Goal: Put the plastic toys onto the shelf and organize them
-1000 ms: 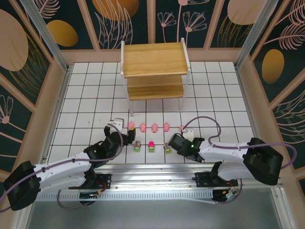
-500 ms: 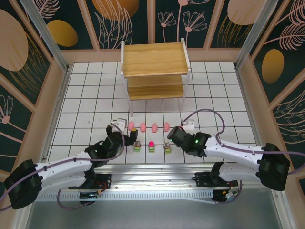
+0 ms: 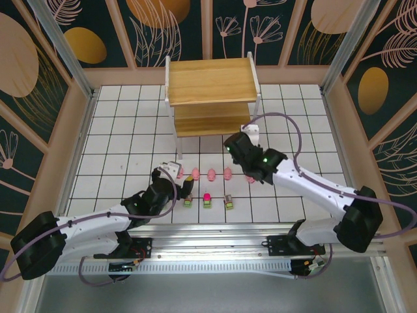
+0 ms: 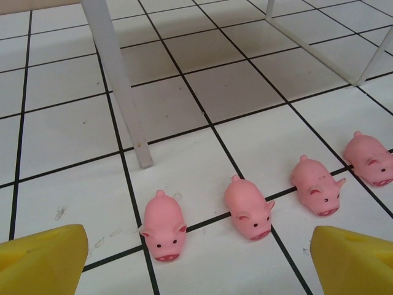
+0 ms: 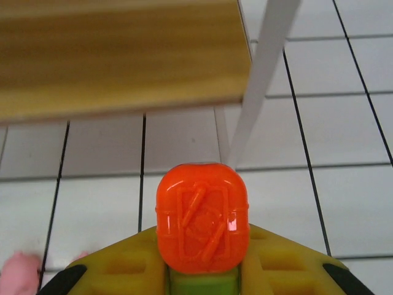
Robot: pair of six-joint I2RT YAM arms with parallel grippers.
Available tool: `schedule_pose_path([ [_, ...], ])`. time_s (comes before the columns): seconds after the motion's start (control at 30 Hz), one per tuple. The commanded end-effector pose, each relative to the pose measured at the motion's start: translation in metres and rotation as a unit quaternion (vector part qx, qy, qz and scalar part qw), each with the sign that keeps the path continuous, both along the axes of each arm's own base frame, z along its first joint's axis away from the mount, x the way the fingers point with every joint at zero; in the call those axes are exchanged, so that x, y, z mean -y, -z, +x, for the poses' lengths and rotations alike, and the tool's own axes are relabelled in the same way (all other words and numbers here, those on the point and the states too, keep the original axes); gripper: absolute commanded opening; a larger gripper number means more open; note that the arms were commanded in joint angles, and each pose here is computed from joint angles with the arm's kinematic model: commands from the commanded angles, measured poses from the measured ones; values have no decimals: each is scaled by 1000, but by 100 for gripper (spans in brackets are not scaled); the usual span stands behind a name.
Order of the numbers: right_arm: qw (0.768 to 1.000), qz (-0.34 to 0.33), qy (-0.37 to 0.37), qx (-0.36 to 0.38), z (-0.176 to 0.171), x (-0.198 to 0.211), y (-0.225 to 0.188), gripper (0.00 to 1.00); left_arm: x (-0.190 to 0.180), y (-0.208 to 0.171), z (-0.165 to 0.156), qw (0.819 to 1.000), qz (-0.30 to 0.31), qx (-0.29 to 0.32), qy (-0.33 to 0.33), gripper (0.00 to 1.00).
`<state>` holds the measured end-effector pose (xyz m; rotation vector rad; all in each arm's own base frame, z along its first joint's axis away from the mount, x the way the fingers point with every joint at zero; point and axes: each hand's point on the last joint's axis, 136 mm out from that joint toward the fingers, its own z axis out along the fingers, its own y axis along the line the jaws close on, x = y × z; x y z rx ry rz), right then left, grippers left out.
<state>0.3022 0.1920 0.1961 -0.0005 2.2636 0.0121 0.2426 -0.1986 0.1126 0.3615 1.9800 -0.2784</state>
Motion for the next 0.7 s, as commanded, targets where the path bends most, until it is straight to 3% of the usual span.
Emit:
schedule_pose_path([
  [0.0, 999, -20, -10, 31, 28, -4, -19, 22, 4, -12, 0, 1000, -18, 20, 9, 93],
  [0.27, 999, -23, -1, 44, 65, -10, -24, 22, 3, -13, 0, 1000, -22, 22, 6, 93],
  [0.67, 998, -21, 9, 52, 93, -8, -22, 22, 2, -14, 1, 1000, -22, 22, 1, 93],
])
